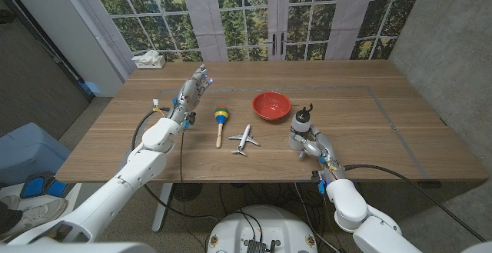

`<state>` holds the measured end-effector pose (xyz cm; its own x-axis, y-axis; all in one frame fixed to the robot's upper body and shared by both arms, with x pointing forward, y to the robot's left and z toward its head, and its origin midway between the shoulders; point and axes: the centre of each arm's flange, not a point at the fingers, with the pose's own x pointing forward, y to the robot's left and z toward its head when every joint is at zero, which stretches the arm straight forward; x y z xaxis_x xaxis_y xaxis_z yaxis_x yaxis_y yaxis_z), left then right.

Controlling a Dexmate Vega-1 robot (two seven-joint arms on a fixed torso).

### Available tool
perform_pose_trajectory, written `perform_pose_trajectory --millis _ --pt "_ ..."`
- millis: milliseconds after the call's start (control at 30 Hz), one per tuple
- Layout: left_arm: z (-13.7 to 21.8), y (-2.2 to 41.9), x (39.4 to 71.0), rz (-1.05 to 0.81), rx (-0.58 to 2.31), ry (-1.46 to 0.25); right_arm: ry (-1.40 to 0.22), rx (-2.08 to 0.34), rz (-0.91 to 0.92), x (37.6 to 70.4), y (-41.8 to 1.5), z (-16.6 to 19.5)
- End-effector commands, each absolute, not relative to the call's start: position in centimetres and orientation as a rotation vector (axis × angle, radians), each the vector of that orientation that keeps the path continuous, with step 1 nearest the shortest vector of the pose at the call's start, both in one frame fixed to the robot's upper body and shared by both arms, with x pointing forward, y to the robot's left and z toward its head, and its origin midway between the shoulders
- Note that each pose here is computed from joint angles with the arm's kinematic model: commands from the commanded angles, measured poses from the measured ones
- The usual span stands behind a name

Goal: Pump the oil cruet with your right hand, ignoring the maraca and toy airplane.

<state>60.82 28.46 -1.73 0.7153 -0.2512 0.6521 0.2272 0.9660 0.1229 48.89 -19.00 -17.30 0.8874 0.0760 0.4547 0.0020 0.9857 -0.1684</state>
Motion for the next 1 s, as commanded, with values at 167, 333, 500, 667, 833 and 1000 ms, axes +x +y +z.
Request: perform_pose_trajectory --millis 167,333,500,667,833,1000 --pt "-1.8 28.5 60.6 -0.261 0.04 -0.72 -0.581 -0.07 0.001 49.5 -18.6 -18.0" --pt "-1.7 28.5 60.6 -0.262 0.041 -0.722 -0.62 -0.047 -0.024 49.3 -18.6 -18.2" --pt "-1.6 28.4 60.5 -0.262 0.045 -0.724 -0.62 -0.055 -0.053 49.1 -18.9 -18.3" --pt "-1.7 28.5 60.3 -0.259 0.043 -0.728 -0.617 -0.066 -0.055 48.9 -18.9 -18.2" --pt "-1.9 28.5 60.2 -0.257 0.04 -0.728 -0.61 -0.078 -0.053 48.7 -19.1 -18.1" --pt "-2.2 28.6 60.1 -0.258 0.035 -0.728 -0.608 -0.089 -0.062 48.5 -19.5 -18.0"
